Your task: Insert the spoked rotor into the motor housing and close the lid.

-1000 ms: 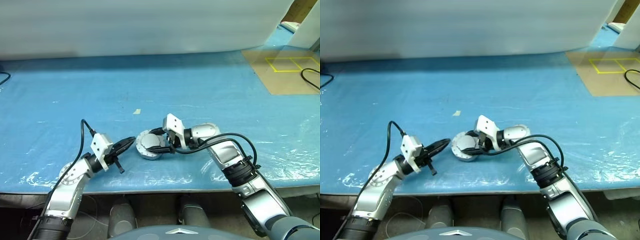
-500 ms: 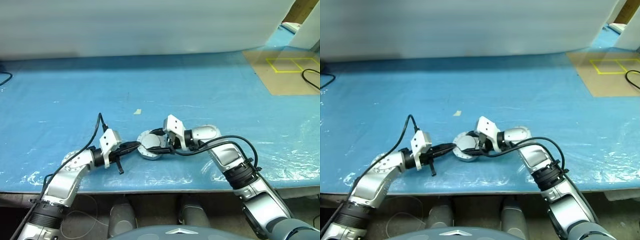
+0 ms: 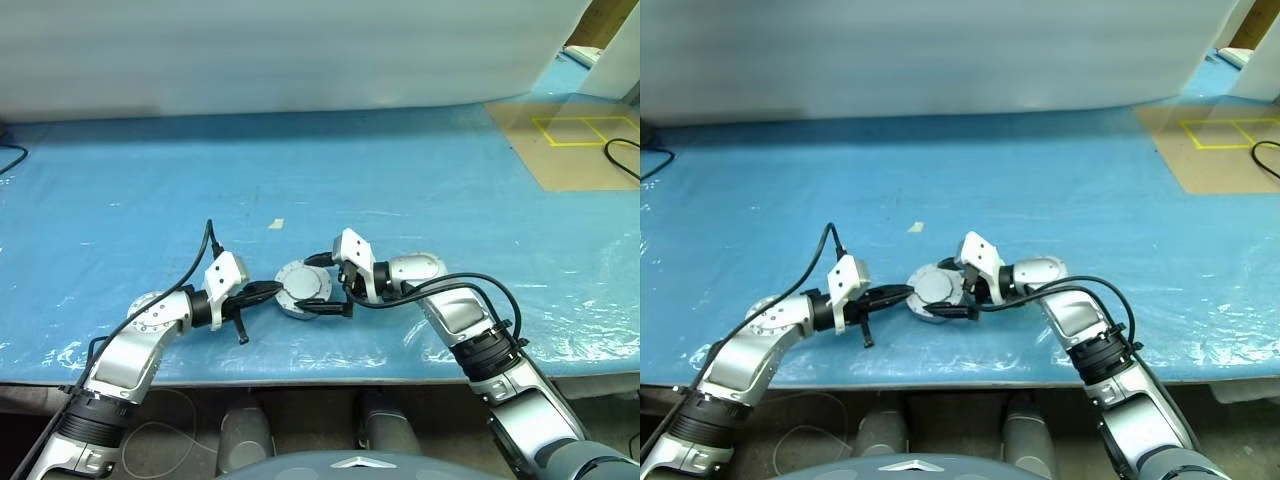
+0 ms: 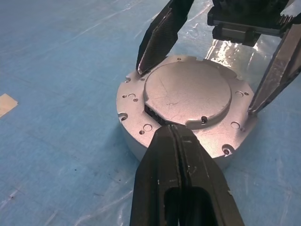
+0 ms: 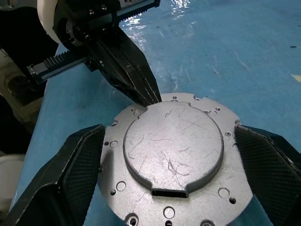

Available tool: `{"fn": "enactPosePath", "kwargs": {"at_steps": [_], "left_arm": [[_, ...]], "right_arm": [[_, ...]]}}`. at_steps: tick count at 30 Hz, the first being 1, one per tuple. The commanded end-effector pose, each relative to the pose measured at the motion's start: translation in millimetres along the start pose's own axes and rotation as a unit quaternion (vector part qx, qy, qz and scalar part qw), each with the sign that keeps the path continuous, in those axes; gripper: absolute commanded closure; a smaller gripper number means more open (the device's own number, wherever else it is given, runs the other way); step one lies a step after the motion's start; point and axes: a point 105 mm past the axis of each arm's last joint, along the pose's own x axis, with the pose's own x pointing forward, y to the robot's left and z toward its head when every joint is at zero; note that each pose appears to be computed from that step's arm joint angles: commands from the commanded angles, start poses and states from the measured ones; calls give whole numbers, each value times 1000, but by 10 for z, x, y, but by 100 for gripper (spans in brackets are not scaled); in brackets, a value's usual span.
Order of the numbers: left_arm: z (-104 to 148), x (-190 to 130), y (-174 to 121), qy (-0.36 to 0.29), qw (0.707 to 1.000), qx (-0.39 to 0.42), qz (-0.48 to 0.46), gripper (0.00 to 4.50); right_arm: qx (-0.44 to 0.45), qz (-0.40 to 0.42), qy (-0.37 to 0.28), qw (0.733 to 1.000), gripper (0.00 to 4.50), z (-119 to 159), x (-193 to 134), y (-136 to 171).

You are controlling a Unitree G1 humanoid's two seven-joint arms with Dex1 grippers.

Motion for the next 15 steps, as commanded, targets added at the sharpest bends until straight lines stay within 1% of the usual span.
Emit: {"fn": "enactPosePath", "kwargs": {"at_steps": [1, 6, 9, 11, 15], "left_arm": [[-140, 40, -65, 25, 999, -17, -10, 450], [-130, 49, -59, 22, 1000, -16, -10, 450], [-129, 50, -57, 22, 1000, -16, -10, 450], [-127, 51, -56, 21, 1000, -15, -9, 450], [-125, 52, -56, 20, 1000, -13, -8, 450]], "right_arm": [[30, -8, -23, 999, 2, 26, -70, -40], [66, -24, -60, 996, 2, 99, -188, -129], [117, -54, -87, 988, 2, 141, -263, -247], [168, -59, -96, 979, 2, 129, -306, -278], [266, -32, -58, 962, 2, -37, -362, -172]]}}
